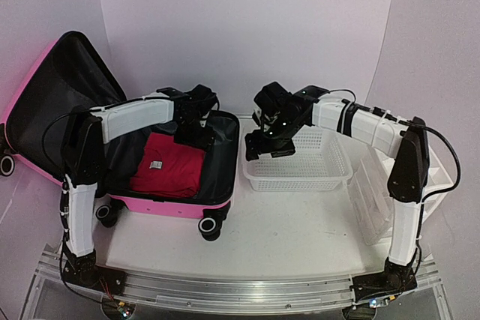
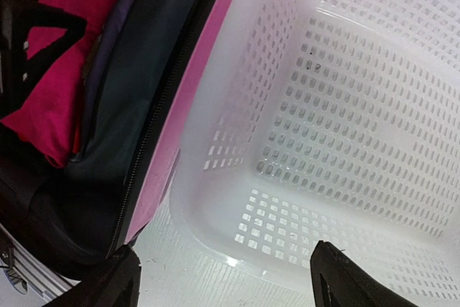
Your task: Open, take out, and arrange the luggage
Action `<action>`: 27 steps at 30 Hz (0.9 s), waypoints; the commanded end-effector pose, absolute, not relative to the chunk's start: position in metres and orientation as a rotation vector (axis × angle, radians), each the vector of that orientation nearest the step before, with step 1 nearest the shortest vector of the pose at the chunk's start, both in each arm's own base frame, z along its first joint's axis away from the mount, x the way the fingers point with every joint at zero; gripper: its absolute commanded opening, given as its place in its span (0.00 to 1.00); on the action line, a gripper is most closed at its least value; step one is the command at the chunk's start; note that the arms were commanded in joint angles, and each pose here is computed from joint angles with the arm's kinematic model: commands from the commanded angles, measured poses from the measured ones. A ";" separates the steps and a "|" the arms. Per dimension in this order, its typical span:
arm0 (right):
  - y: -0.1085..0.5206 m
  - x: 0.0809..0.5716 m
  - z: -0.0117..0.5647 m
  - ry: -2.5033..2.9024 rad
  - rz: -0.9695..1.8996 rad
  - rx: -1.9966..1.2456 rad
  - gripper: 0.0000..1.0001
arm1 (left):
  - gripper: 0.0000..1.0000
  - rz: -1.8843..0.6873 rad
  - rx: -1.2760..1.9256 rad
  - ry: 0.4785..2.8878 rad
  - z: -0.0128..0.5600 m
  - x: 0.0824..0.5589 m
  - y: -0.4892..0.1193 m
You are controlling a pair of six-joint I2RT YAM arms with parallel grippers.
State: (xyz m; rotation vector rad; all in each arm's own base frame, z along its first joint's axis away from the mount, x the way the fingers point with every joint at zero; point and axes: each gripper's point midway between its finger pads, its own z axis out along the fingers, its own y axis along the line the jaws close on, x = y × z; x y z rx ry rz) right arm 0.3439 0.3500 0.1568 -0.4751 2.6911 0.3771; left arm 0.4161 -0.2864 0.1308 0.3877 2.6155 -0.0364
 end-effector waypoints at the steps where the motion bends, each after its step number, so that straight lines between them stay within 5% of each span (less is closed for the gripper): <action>1: 0.350 0.348 0.169 2.642 0.439 -0.503 0.83 | 0.76 0.181 0.473 2.525 0.132 0.445 -0.288; 13: 0.345 0.348 0.156 2.671 0.452 -0.492 0.83 | 0.59 0.422 0.529 2.408 0.121 0.492 -0.292; 27: 0.349 0.353 0.164 2.658 0.495 -0.437 0.84 | 0.29 0.314 0.549 2.452 0.111 0.494 -0.300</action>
